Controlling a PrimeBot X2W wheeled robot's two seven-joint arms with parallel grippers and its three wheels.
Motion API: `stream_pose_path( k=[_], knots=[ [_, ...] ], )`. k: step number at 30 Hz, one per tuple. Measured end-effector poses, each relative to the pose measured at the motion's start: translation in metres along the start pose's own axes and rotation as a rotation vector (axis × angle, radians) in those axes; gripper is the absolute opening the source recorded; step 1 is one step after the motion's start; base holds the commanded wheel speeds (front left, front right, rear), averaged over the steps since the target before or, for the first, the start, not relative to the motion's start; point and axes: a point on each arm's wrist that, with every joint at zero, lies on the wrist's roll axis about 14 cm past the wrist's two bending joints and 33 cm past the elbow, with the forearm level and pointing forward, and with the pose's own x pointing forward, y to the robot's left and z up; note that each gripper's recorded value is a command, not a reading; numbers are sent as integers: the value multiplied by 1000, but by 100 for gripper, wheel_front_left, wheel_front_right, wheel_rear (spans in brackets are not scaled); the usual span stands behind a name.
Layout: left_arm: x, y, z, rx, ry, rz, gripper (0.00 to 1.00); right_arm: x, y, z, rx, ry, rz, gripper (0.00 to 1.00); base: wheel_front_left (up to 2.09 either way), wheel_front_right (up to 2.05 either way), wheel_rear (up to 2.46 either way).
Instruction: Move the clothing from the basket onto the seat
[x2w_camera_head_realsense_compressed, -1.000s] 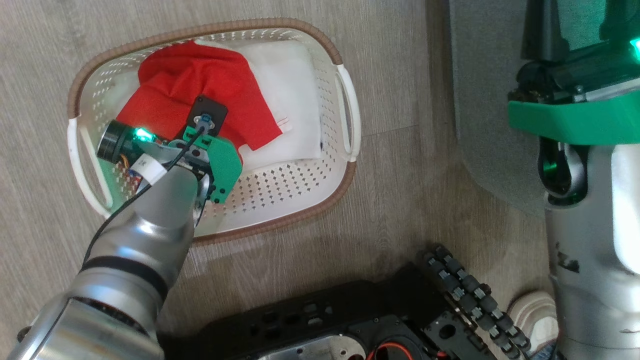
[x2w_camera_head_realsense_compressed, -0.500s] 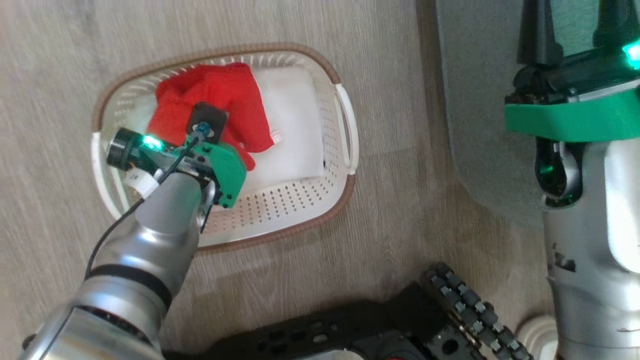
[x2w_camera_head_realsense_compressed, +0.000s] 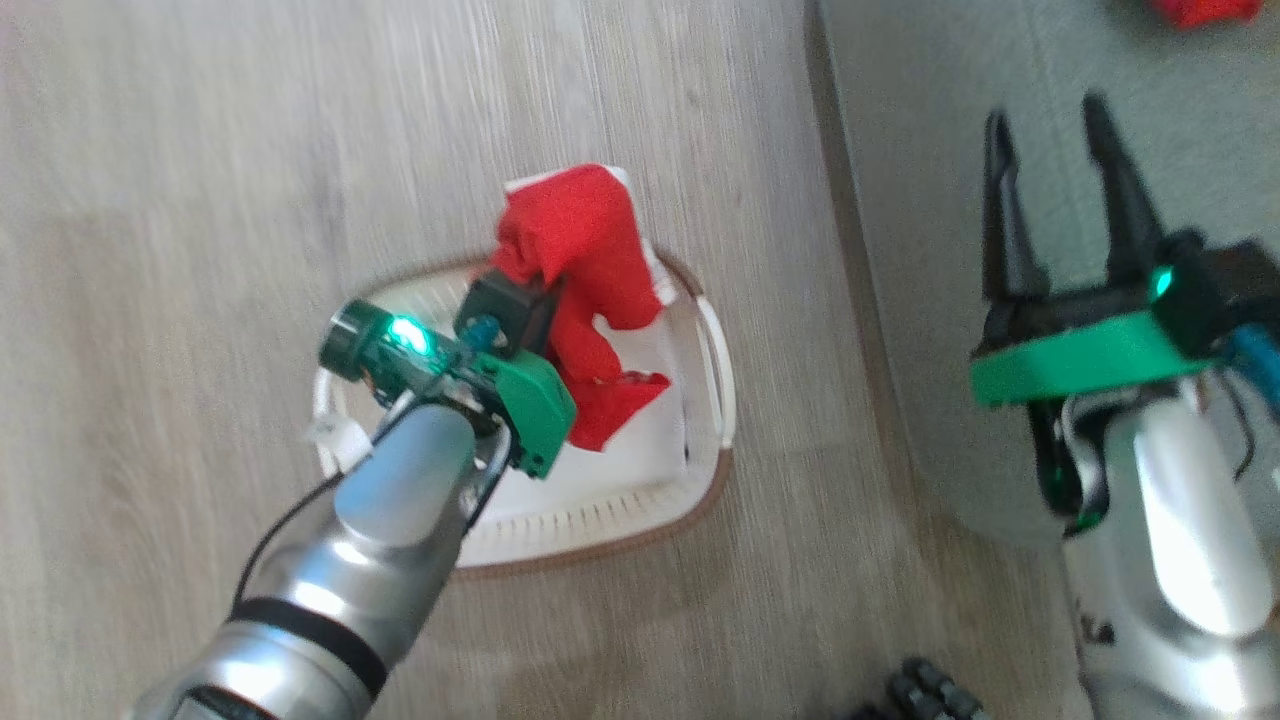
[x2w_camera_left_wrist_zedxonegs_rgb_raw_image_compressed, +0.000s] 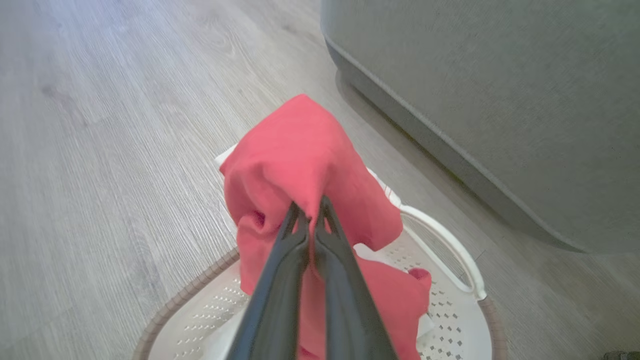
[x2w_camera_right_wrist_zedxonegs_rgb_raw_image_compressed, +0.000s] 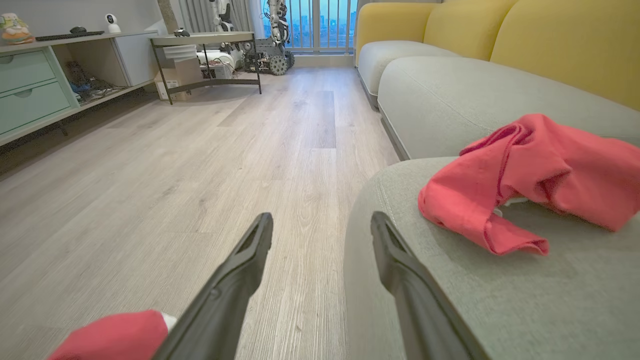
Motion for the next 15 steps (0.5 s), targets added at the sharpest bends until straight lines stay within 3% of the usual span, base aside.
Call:
stream_pose_path(
  k=[10,15],
  knots=[
    [-72,-29,88,87,-215,17,0,-83,6,13,12,44,-10,100,0,0,0],
    [-110,-43,141,128,-358,38,0,-113,18,33,22,-7,17,100,0,0,0]
  ],
)
